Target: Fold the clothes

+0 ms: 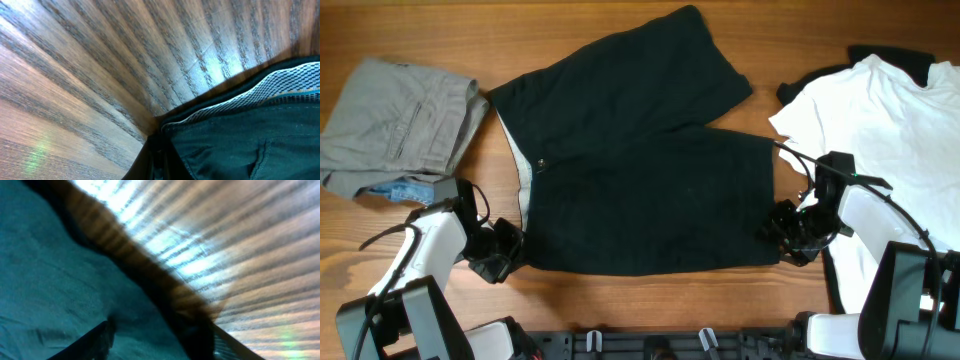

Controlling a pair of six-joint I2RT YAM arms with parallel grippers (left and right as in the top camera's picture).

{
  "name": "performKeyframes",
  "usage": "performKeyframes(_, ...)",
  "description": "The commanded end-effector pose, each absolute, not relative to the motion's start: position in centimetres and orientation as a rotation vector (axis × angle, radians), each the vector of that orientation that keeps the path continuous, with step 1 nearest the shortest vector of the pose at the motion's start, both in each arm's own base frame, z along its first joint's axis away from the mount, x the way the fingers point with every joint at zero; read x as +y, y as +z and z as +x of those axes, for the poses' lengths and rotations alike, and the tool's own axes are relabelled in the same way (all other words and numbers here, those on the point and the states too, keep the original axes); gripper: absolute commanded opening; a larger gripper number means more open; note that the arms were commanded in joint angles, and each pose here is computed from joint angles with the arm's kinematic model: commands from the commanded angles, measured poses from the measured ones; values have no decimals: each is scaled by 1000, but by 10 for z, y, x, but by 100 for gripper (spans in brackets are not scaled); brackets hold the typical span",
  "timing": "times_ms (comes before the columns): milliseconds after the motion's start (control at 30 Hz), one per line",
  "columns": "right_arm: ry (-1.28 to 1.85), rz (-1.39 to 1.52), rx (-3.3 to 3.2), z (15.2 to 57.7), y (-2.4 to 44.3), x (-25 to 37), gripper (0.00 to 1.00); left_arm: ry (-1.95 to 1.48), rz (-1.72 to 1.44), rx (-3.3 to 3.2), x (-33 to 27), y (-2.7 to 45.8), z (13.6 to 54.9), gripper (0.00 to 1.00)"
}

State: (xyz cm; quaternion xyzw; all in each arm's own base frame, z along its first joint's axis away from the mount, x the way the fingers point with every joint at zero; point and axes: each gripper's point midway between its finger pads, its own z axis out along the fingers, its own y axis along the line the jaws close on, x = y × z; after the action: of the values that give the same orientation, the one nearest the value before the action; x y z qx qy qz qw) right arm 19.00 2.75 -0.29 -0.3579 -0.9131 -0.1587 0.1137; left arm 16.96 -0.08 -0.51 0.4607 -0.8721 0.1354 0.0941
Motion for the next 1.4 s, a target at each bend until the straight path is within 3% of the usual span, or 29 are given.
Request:
performKeyframes(0,-408,-1088,-2612,172,-16,28,54,434,1372,-2583,-3,-4,171,4)
performKeyframes(167,-398,-1101,-2588,169,-15,29,34,436,1372,-2588,-2,-4,172,4)
performKeyframes(233,-383,-1097,-2573,164,-14,28,41,439,1354,-2603,-2,-4,173,4)
performKeyframes(267,-372,-1095,-2576,163,-15,27,55,441,1344,-2611,-2,-4,173,4)
performKeyframes(300,-348,-1095,-2584,163,-15,24,61,441,1341,-2613,-2,-4,173,4)
performKeyframes(567,-425,-1060,-2718,192,16,22,66,442,1341,-2613,-2,-4,174,4)
performKeyframes(833,-435,-1083,-2731,177,36,24,67,441,1341,-2614,-2,-4,174,4)
performKeyframes(933,-390,-1143,-2679,166,25,24,55,443,1342,-2617,-2,-4,174,4)
performKeyframes(1000,-388,-1158,-2646,156,17,26,35,443,1342,-2617,-2,-4,174,4)
performKeyframes(1033,-379,-1171,-2619,149,13,28,19,443,1342,-2617,-2,-4,174,4)
performKeyframes(1067,-377,-1177,-2607,145,10,29,17,443,1342,-2617,-2,-4,174,4)
performKeyframes(1267,-374,-1191,-2597,136,-4,30,29,445,1343,-2621,-2,-5,175,4)
performKeyframes(1367,-383,-1203,-2613,137,-10,30,52,444,1343,-2621,-1,-5,175,4)
